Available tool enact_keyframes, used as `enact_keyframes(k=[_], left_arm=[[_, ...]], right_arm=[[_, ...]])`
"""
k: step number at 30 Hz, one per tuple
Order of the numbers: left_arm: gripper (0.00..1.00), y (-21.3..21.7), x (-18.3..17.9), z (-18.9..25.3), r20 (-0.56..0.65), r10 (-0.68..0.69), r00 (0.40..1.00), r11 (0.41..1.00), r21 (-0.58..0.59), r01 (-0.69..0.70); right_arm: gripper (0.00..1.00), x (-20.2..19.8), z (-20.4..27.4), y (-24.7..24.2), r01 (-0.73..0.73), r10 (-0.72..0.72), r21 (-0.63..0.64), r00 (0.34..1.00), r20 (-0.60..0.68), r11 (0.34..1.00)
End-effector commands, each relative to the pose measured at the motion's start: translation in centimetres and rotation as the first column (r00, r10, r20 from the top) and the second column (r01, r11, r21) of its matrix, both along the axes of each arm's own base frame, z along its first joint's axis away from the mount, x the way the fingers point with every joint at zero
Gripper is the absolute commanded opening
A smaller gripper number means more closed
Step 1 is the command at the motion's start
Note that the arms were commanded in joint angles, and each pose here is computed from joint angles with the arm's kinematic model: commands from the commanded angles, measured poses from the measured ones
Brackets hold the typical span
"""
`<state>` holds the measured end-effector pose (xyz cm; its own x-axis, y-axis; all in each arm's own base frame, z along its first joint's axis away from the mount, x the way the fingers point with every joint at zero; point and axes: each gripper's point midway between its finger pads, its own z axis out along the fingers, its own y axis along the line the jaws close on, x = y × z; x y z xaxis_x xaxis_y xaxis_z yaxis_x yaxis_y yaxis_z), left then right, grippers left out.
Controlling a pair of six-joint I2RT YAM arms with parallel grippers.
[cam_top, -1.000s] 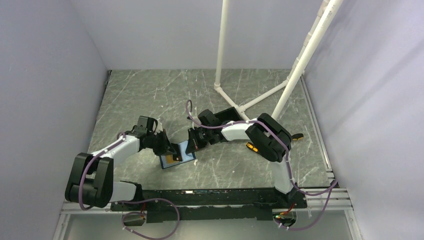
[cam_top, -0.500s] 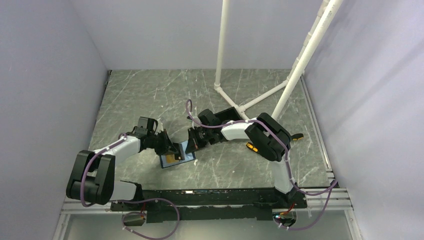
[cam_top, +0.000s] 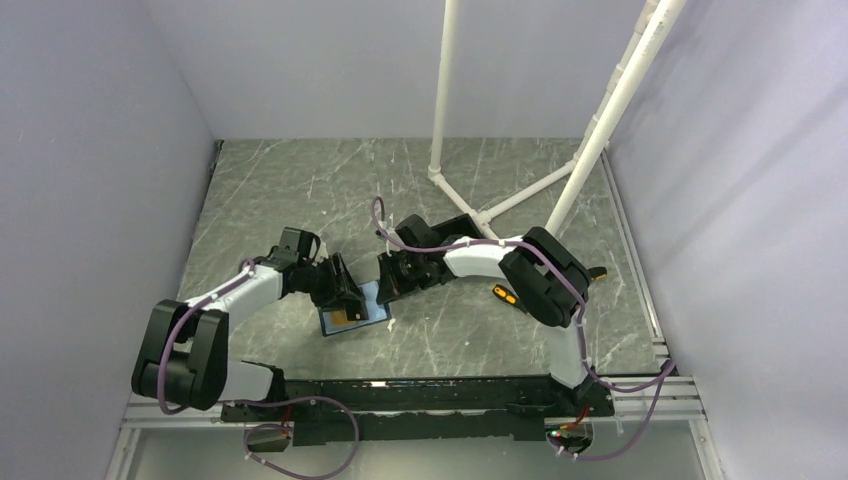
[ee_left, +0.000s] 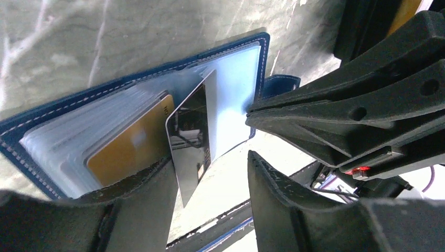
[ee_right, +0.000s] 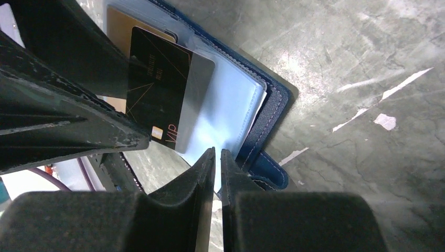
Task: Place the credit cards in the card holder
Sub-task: Insert the credit card into the card holder.
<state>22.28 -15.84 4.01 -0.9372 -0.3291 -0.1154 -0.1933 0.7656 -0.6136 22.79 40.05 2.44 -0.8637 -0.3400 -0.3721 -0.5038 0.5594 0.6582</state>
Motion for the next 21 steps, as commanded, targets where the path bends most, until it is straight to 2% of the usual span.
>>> enact_keyframes(k=[1, 6, 11, 15, 18, 21], left_arm=[[0.56, 2.6, -1.3, -1.0, -0.053, 0.065, 0.996, 0.985, 0.163, -0.056], [0.52, 2.2, -1.2, -0.9, -0.048, 0.058, 0.997, 0.987, 0.154, -0.050], [0.48, -0.2, -0.4, -0.9, -0.021, 0.020, 1.000, 0.993, 0.119, -0.017], [0.49, -2.2, -0.3, -0.5, -0.012, 0.002, 1.000, 0.995, 0.102, -0.001], [0.56, -0.4, -1.4, -1.1, -0.052, 0.021, 0.998, 0.979, 0.202, -0.010], [0.60, 1.5, -1.5, -0.7, -0.033, 0.021, 0.999, 0.952, 0.306, -0.010]], right_arm=[[0.12, 0.9, -0.7, -1.8, 0.038, -0.033, -0.088, 0.998, 0.054, 0.995], [0.11, 0.9, -1.0, -1.7, 0.034, -0.030, -0.081, 0.998, 0.047, 0.996], [0.10, 0.5, -1.7, -1.6, 0.028, -0.026, -0.073, 0.999, 0.022, 0.997], [0.10, 0.2, -1.6, -1.5, 0.028, -0.027, -0.060, 1.000, 0.013, 0.998], [0.10, 0.5, -1.7, -1.8, 0.035, -0.034, -0.071, 0.999, 0.023, 0.997], [0.10, 0.5, -1.8, -2.0, 0.036, -0.034, -0.076, 0.999, 0.028, 0.996]])
